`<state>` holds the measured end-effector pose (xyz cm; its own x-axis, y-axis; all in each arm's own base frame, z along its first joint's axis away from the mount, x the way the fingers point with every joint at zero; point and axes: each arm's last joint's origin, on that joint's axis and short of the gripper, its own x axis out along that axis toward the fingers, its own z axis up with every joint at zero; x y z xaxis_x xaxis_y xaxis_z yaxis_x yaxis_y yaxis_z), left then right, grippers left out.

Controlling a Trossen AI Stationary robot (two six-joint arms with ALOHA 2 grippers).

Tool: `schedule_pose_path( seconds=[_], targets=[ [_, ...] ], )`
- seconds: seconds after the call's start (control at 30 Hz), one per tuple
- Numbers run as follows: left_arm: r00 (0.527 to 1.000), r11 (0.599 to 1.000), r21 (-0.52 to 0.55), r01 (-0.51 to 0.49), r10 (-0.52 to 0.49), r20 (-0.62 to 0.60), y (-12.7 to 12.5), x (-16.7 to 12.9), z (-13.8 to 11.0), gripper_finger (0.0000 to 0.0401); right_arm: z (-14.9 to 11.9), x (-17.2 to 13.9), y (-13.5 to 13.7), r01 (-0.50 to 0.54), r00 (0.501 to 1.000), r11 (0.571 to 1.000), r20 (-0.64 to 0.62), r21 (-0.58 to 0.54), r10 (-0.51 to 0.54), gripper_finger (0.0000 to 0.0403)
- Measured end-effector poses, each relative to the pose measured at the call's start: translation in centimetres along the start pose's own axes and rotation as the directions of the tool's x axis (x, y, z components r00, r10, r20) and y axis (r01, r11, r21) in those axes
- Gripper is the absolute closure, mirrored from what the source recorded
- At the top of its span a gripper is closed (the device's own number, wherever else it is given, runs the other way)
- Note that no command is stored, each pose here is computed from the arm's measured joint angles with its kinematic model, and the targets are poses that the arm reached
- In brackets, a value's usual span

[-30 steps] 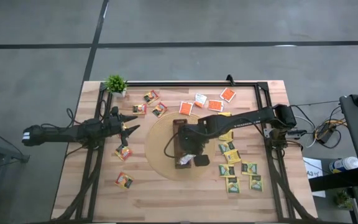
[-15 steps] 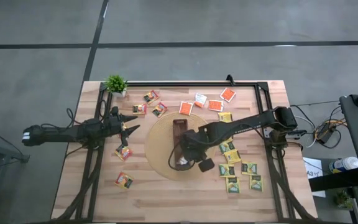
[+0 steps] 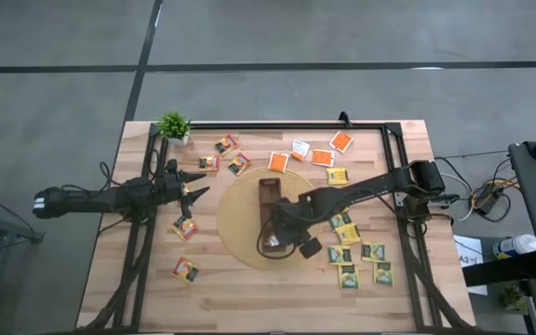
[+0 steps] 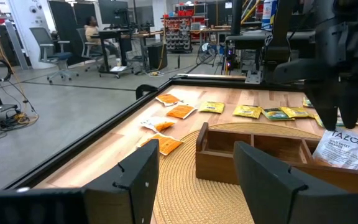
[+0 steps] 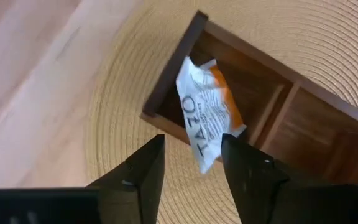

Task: Pick & Place Tea
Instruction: Put the white tea bag into the bottom section of the wooden organizer

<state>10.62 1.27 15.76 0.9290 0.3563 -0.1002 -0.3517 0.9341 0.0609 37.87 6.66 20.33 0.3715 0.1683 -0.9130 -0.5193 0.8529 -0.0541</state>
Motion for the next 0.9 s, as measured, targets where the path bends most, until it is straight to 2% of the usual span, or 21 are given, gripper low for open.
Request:
schedule_pose_path(
  seconds=[0.3,0.5,0.7,0.9],
  targets=[
    [1.000,1.000,0.000,-0.001,0.001,0.000,0.00,0.00,0.00,0.0199,-0.01,0.16,-0.03,0.005,1.000,1.000,0.013,0.015,-0.005,0.0270],
    [1.000,1.000,0.000,-0.001,0.001,0.000,0.00,0.00,-0.01,0.0199,-0.58,0.63,0.12,0.002,1.000,0.999,-0.007,-0.049,-0.002,0.0282],
    [1.000,1.000,0.000,-0.001,0.001,0.000,0.01,0.00,0.00,0.0199,-0.64,0.70,-0.12,0.081,0.996,0.996,-0.028,-0.027,-0.081,0.0296],
    [1.000,1.000,0.000,-0.001,0.001,0.000,0.01,0.00,-0.01,0.0199,-0.75,0.79,-0.08,0.082,0.996,0.996,-0.033,-0.018,-0.082,0.0325]
  ],
)
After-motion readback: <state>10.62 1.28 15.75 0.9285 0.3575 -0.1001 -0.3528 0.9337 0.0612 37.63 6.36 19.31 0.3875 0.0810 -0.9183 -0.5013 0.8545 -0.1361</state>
